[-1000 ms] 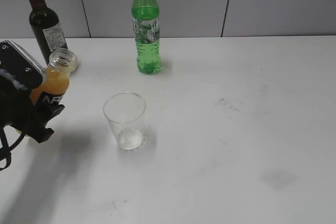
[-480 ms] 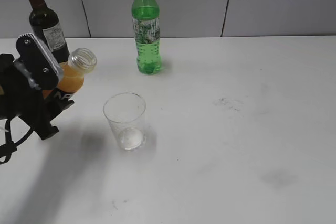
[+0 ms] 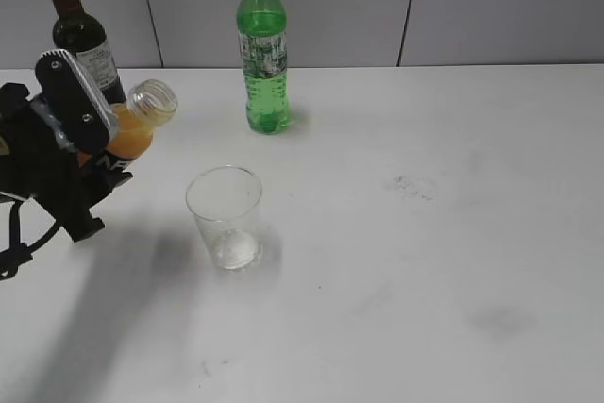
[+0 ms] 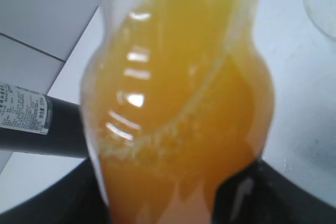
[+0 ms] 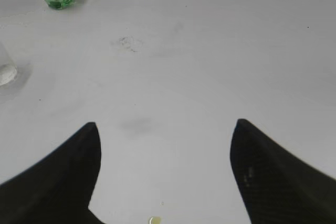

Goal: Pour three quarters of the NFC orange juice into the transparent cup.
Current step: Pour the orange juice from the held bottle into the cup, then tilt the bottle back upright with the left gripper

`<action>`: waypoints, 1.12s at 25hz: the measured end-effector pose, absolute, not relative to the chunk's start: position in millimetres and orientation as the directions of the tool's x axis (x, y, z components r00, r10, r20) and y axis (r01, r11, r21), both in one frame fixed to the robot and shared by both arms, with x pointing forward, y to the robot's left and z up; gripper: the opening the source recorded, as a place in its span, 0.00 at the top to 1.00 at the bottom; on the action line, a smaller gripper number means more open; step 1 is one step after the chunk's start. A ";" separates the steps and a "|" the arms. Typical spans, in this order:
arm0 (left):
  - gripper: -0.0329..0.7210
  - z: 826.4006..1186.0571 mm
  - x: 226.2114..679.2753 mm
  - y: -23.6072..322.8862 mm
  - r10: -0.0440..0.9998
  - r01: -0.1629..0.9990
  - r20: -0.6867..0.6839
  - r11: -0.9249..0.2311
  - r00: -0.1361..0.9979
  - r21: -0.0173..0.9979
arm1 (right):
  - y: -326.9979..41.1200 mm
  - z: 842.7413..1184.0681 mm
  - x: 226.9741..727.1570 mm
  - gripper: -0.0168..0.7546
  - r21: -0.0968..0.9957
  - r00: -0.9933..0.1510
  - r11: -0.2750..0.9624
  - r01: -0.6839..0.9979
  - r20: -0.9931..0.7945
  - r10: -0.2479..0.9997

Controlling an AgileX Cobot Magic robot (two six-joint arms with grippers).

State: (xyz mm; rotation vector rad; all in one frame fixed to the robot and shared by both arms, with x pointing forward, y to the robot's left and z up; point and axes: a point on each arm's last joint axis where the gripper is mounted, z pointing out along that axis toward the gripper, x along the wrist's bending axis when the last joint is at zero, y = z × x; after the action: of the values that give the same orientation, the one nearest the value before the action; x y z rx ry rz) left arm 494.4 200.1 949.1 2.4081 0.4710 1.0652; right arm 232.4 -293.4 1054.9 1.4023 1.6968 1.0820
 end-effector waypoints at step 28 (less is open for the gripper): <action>0.32 950.7 494.9 192.1 0.309 -0.027 0.721 -0.910 0.621 0.413 | -293.4 1054.9 232.4 0.22 0.904 -0.193 0.076 0.420 0.007 0.981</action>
State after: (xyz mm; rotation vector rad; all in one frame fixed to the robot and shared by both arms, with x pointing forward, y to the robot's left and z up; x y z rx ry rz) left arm 494.9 192.1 950.7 2.4615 0.2245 1.1990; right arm 232.4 -293.4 1054.9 1.4023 1.6968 1.0820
